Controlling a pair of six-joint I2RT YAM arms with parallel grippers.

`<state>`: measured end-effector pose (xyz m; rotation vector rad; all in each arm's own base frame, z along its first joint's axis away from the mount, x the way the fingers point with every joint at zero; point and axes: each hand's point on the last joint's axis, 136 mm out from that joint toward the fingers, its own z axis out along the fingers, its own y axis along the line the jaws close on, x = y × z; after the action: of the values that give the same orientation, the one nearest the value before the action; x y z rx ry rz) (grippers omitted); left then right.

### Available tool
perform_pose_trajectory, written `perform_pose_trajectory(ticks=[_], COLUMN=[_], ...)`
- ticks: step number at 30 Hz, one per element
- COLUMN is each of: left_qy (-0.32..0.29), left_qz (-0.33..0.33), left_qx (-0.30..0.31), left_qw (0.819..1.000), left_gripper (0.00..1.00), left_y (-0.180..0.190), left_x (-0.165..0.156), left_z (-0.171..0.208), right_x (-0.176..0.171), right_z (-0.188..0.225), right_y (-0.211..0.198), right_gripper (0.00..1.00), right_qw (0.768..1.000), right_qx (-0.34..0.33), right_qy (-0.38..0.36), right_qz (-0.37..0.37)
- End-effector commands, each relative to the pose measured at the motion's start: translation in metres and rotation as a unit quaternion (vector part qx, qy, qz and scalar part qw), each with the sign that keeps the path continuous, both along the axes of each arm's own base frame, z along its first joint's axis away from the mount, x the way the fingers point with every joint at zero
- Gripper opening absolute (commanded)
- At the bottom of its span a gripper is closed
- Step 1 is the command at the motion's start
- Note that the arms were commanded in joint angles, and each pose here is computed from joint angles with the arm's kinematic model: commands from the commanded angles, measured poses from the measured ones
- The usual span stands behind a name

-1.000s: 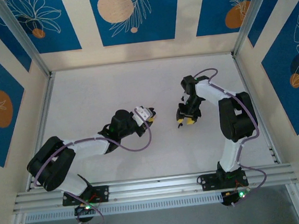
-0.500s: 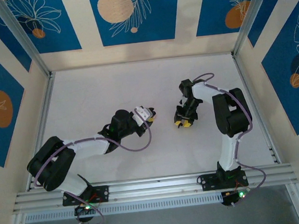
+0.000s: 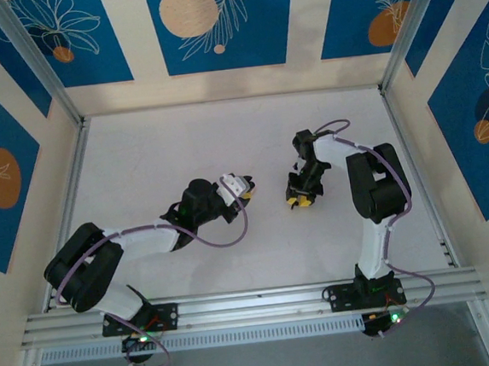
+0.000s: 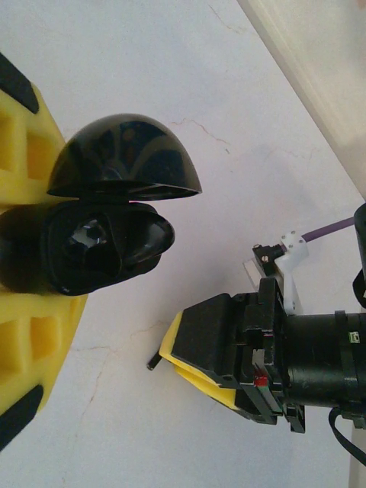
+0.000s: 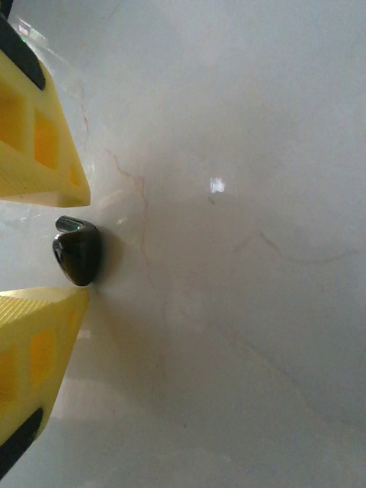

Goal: Insert wireless bluetooth earbuds into charging case

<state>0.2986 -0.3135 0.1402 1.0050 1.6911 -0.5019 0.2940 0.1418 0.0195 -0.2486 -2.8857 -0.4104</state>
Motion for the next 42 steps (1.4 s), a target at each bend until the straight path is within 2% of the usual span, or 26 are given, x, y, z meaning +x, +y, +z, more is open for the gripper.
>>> perform_pose_trajectory(ticks=[1,6,12,24,33,42], left_qy=[-0.008,-0.007,-0.007,-0.001,0.008,0.01], left_qz=[-0.009,-0.008,-0.008,-0.019,-0.039,-0.058], left_qx=[-0.01,-0.008,-0.005,-0.009,-0.034,-0.06], left_qw=[1.0,1.0,1.0,1.0,0.999,0.996], left_gripper=[0.21,0.21,0.21,0.19,0.18,0.18], left_y=[-0.003,-0.003,-0.002,-0.008,-0.026,-0.05], left_x=[0.003,0.003,0.002,0.002,0.005,0.01], left_z=[0.011,0.011,0.01,-0.011,-0.026,-0.034], right_x=[-0.002,-0.003,0.003,0.015,0.011,0.0], right_z=[-0.006,-0.01,-0.01,0.02,0.06,0.091], right_y=[0.003,0.002,-0.001,-0.001,0.006,0.024], right_gripper=[0.32,0.32,0.25,0.19,0.18,0.18], right_qw=[1.0,1.0,1.0,0.991,0.962,0.927], right_qx=[0.0,-0.007,-0.016,-0.007,0.034,0.078], right_qy=[0.011,0.014,-0.005,-0.13,-0.27,-0.363], right_qz=[0.003,0.005,0.009,0.012,0.021,0.056])
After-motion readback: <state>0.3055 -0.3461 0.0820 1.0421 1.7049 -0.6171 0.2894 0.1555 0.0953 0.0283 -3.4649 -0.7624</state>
